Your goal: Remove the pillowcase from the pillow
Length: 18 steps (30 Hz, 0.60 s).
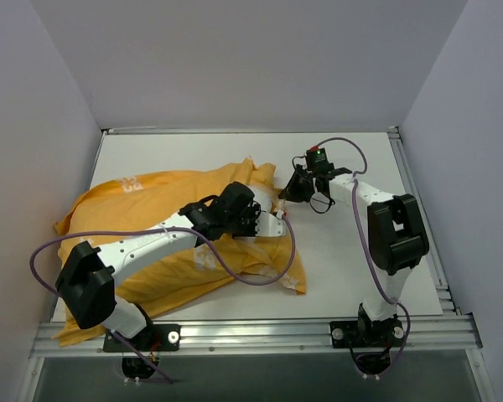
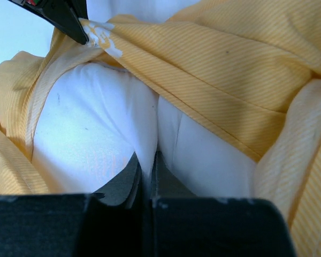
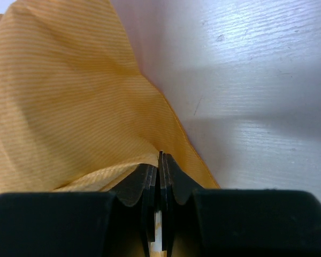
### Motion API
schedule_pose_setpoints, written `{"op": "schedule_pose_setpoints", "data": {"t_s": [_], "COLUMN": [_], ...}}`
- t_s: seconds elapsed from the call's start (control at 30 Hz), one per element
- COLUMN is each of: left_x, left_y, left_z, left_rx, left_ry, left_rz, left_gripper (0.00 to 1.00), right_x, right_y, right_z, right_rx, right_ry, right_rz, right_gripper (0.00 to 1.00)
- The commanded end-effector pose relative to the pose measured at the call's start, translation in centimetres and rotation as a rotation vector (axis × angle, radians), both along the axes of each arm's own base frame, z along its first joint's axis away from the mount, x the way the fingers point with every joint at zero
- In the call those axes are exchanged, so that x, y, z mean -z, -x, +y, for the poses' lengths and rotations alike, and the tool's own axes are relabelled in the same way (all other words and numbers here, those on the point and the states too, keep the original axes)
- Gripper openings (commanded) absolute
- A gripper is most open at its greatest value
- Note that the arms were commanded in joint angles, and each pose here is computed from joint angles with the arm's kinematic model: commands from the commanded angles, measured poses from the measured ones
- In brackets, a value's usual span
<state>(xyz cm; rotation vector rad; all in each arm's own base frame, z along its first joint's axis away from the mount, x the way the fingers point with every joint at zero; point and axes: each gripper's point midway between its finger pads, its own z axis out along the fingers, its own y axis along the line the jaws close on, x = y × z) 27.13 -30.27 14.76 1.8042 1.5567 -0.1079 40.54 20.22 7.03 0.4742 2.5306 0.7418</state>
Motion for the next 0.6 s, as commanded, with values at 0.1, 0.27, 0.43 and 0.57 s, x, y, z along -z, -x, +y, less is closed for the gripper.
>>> {"op": "schedule_pose_setpoints", "data": {"t_s": [0.1, 0.27, 0.43, 0.57], "left_x": [-1.0, -8.4, -12.5, -15.9], "left_y": [6.7, 2.6, 0.7, -2.9], "left_z": [5.6, 5.0, 6.4, 8.0], "left_rx": [0.011, -0.053, -0.117, -0.215], "left_ry": [-0.049, 0.202, 0.350, 0.498], "left_rz": [0.377, 0.366, 0.393, 0.357], "left_gripper": [0.02, 0.02, 0.02, 0.02], "right_x": [1.7, 7.8, 8.7, 8.1], "right_y": [-8.4, -5.1, -3.1, -1.5], "right_z": [-10.5, -10.2, -10.1, -10.4], "right_rx": [0.307, 0.253, 0.245, 0.228], "right_ry": [0.282, 0.284, 0.261, 0.292], "right_rz": [-0.141, 0.003, 0.013, -0.001], "right_gripper": [0.00, 0.00, 0.00, 0.00]}}
